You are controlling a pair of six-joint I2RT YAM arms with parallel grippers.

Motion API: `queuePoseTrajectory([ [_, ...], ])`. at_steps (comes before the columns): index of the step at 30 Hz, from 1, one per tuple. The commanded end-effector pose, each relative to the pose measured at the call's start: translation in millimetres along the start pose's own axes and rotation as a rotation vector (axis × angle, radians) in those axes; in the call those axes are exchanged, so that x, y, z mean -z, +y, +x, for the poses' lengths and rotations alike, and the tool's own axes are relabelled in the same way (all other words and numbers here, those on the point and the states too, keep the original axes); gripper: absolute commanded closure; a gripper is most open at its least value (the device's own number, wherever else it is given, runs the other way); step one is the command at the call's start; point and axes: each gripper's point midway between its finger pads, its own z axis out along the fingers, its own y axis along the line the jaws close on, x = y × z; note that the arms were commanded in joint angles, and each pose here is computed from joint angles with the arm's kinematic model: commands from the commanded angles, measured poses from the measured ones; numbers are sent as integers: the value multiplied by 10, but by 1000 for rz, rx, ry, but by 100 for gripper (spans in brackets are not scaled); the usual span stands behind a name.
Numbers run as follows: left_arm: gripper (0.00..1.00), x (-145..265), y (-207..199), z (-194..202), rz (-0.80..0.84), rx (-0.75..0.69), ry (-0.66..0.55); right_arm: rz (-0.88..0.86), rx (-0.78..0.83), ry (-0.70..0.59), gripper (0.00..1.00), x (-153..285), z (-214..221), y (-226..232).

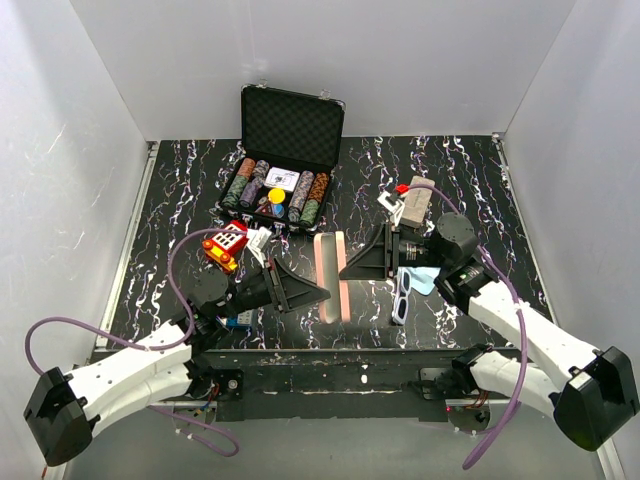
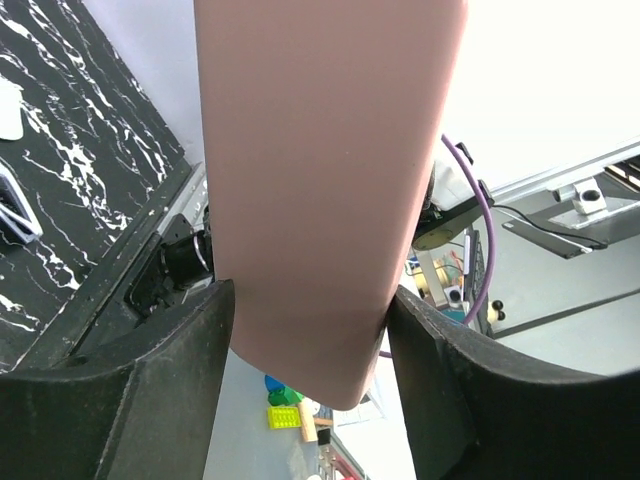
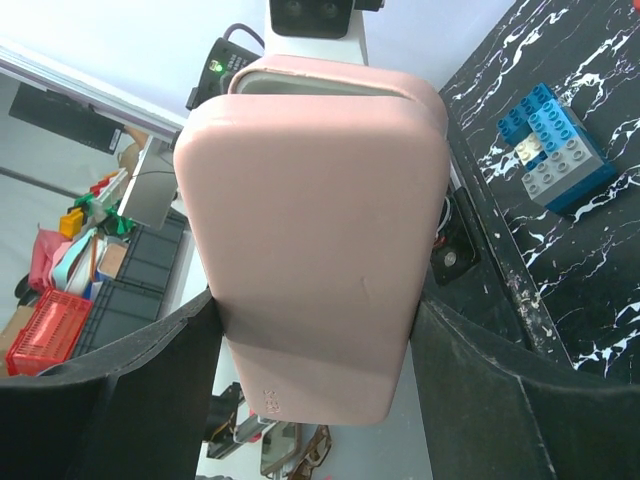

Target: Organize the sunglasses

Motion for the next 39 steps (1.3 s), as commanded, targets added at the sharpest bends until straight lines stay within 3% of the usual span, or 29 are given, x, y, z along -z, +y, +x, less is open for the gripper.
queuePoseTrajectory([
  [1, 100, 160, 910, 93, -399, 58, -10, -246, 167, 81, 99, 103, 71, 731],
  [7, 100, 227, 892, 41, -424, 25, -34, -224, 124, 96, 99, 71, 78, 628],
  [13, 100, 515, 1207, 78, -654, 7, -26, -311, 122, 106, 99, 110, 80, 803],
  [17, 100, 472, 1104, 90, -576, -1, -30, -274, 104, 116, 99, 89, 83, 730],
  [23, 100, 575, 1182, 128, -627, -11, -19, -274, 112, 121, 99, 132, 131, 774],
  [31, 100, 373, 863, 72, -449, -19, -25, -199, 50, 134, 99, 83, 159, 545],
  [32, 100, 365, 845, 57, -448, -13, -30, -168, 28, 137, 91, 65, 160, 473],
  [34, 100, 370, 859, 28, -475, 11, -45, -49, 7, 126, 56, 19, 129, 244],
  [36, 100, 424, 953, -14, -555, 34, -71, 118, 68, 70, 33, 5, -4, 5],
  [39, 100, 590, 1183, -42, -725, 70, -105, 386, 63, 45, 25, 162, -43, -328],
])
